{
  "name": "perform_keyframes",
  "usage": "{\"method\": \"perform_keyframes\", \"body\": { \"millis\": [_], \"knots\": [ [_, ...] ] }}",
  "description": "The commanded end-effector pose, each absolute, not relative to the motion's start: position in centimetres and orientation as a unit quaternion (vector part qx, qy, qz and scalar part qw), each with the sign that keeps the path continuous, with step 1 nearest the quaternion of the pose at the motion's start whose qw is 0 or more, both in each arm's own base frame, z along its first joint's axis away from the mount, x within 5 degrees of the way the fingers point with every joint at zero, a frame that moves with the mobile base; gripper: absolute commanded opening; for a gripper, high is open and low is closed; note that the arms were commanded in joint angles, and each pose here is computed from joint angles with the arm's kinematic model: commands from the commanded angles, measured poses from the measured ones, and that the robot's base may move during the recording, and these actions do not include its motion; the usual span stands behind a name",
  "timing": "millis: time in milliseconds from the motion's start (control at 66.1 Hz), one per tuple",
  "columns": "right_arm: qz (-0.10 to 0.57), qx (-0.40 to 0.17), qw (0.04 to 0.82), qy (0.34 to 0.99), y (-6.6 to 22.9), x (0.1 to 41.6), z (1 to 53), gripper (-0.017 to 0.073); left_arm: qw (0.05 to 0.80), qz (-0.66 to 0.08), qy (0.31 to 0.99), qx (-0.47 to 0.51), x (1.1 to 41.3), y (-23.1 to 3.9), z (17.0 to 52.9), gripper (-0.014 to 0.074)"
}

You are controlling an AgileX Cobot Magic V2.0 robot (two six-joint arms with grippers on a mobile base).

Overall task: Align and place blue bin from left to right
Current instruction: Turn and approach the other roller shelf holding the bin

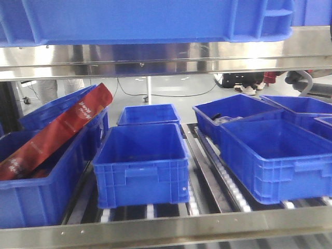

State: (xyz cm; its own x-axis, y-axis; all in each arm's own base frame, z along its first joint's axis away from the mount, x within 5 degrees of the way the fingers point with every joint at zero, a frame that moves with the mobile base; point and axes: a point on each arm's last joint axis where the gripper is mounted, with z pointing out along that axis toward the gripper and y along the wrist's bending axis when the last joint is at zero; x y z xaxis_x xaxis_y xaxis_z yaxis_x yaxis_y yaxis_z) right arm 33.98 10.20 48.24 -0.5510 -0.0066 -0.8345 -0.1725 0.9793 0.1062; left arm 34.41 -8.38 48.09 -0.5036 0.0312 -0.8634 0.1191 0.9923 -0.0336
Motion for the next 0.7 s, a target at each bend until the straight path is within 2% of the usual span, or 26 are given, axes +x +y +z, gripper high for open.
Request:
{"method": "perform_keyframes", "body": {
  "millis": [0,681],
  "knots": [
    [0.108,-0.059,0.521,0.845,10.36,33.22,50.23,-0.0153,0.55,-0.062,0.831,0.051,33.71,-8.57,50.1,-0.0111],
    [0.108,-0.059,0.521,0.845,10.36,33.22,50.23,-0.0153,0.55,-0.062,0.831,0.051,33.71,-8.57,50.1,-0.0111]
  ]
}}
